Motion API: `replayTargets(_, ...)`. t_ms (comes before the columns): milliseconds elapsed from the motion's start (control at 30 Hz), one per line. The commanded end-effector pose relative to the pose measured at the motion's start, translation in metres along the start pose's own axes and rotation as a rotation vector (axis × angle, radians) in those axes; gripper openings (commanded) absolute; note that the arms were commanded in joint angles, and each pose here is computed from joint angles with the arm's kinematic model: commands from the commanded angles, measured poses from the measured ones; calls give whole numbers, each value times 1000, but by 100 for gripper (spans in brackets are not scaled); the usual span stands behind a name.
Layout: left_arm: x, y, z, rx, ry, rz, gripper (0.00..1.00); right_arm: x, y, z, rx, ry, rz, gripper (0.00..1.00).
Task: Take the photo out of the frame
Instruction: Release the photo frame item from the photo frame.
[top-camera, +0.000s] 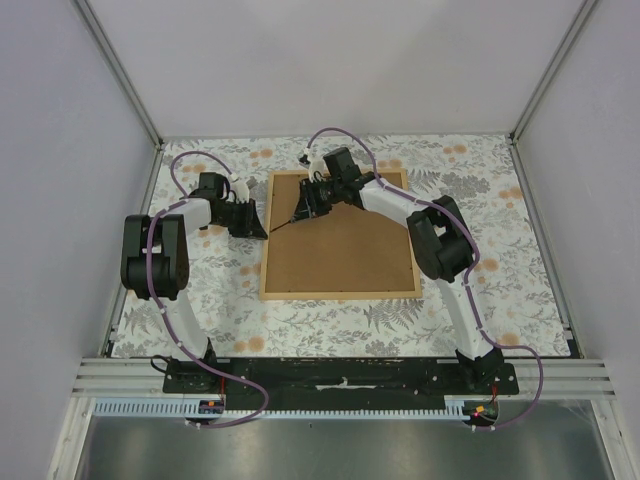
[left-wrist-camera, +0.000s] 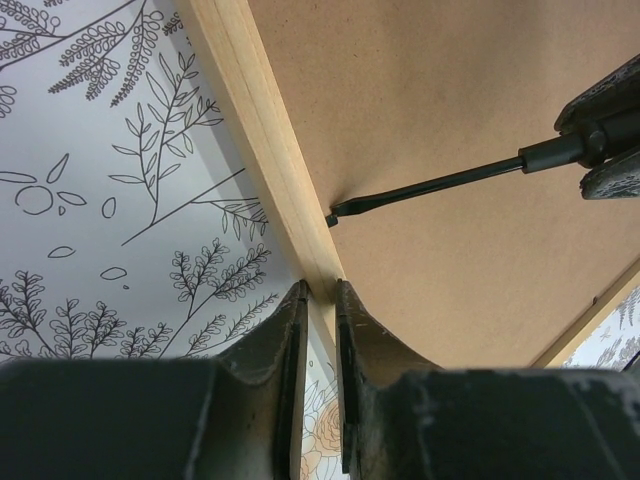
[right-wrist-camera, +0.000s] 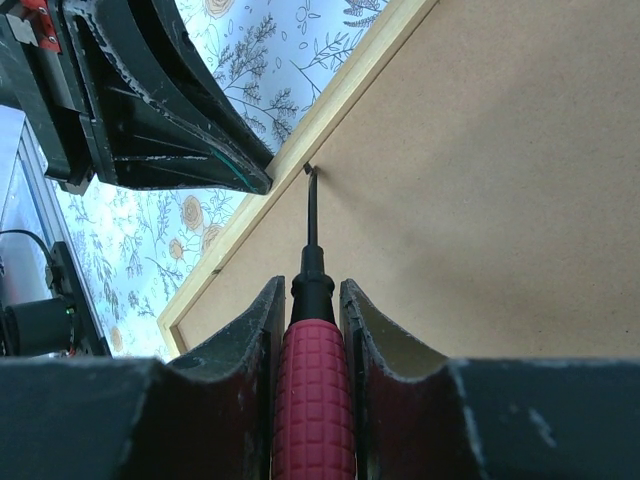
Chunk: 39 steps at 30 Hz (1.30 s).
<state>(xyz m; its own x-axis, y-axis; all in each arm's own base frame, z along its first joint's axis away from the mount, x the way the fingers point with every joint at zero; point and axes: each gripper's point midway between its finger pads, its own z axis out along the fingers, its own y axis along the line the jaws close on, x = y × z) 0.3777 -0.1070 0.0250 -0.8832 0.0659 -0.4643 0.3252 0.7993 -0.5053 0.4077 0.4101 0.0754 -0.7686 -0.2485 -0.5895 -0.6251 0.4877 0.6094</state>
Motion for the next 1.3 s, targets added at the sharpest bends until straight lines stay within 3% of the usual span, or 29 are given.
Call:
replayTargets(0, 18, 7, 7, -21, 58, -41, 19, 10, 10, 0, -52, 32, 31, 0)
replayTargets(533, 21, 6, 10, -11, 68, -52, 18, 12, -5, 17, -30, 39, 98, 0)
replayTargets(1000, 24, 6, 13, -3, 77, -57, 17, 9, -10, 9, 27, -2, 73, 0)
replayTargets(1267, 32, 4, 17, 17, 102, -75, 15, 10, 9, 36, 12, 24, 10, 0)
